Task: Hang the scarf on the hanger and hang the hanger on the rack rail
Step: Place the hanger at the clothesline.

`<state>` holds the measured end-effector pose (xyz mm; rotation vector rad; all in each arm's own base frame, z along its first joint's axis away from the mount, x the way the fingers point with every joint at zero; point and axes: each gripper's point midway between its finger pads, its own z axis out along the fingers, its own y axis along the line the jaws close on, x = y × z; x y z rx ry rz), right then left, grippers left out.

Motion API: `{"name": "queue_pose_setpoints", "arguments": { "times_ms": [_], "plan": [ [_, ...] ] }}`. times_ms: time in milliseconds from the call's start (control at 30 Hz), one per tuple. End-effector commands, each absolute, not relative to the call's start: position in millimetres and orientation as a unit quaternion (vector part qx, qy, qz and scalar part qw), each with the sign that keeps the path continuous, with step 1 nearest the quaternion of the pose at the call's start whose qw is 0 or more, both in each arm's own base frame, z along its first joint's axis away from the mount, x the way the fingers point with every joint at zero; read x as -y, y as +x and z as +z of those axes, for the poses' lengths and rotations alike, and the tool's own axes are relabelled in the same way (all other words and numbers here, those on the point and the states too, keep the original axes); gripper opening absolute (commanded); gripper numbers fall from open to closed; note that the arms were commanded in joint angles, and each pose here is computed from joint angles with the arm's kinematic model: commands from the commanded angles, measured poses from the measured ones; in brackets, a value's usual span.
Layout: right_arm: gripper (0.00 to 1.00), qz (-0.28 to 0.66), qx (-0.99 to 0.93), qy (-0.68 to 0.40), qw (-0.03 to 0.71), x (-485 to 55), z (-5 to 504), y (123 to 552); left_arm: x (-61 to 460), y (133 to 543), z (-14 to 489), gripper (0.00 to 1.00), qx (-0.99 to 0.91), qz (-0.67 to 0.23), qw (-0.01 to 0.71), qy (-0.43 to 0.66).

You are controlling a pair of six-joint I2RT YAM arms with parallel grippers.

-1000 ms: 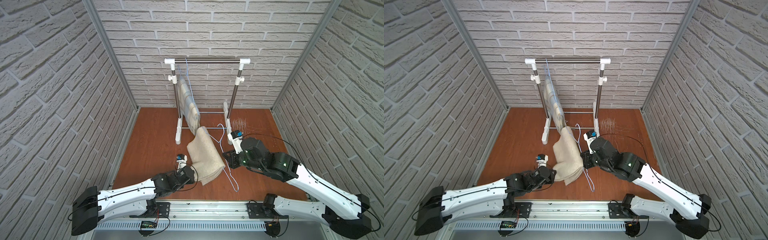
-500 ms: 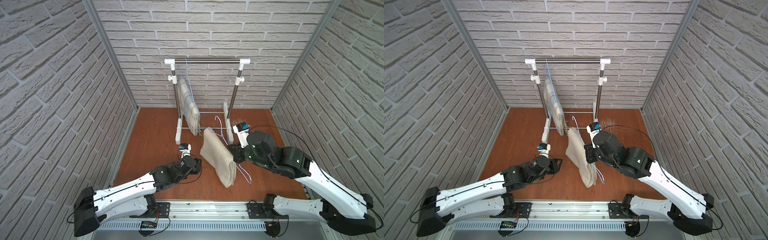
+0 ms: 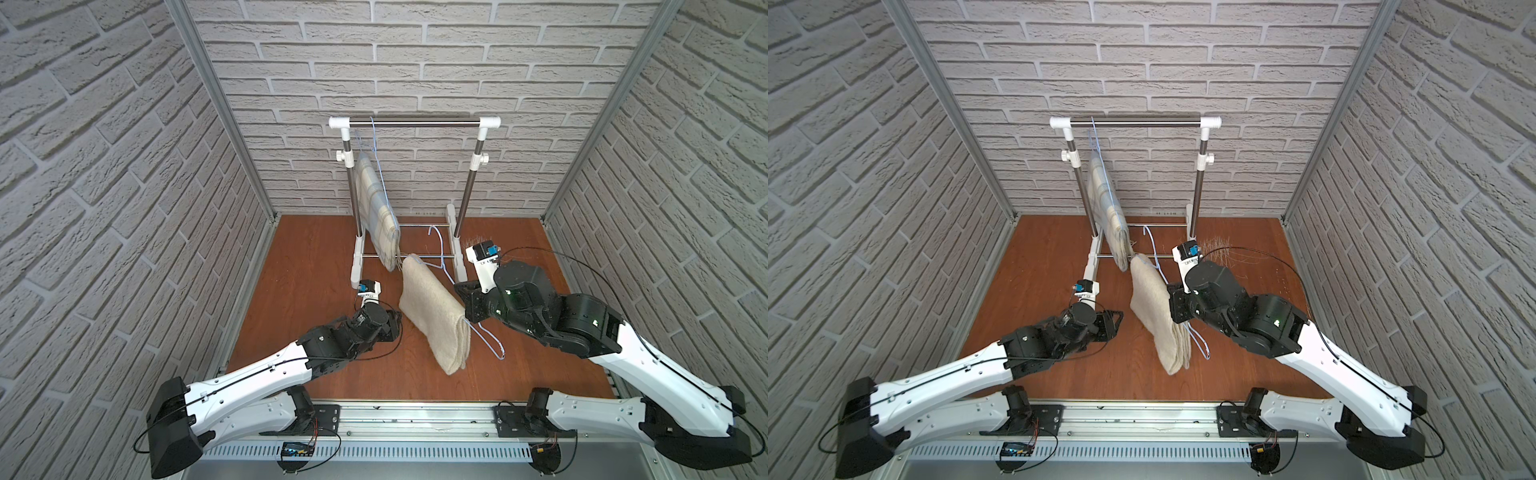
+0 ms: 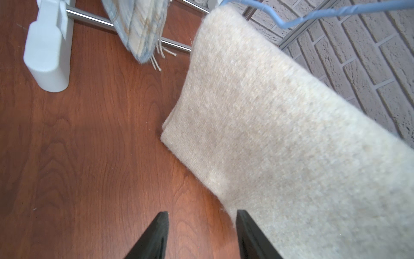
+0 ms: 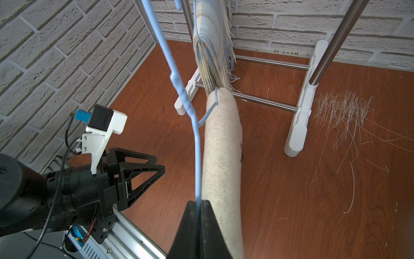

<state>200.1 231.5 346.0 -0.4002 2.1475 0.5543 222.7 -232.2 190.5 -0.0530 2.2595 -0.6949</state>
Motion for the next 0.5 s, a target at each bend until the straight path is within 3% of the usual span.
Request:
{"name": "queue_pose_setpoints", "arguments": {
  "times_ms": [0, 467],
  "plan": [
    [0.03, 0.255, -0.825, -0.142, 0.485, -235.5, 386.6, 205.2, 245.9, 233.7, 225.1, 0.54, -0.859, -0.306, 0.411, -0.011],
    [0.03, 0.266, -0.82, -0.149, 0.484, -237.9, 388.8, 198.1, 291.0, 280.7, 283.5, 0.65, -0.809, -0.285, 0.51, 0.066]
  ]
}}
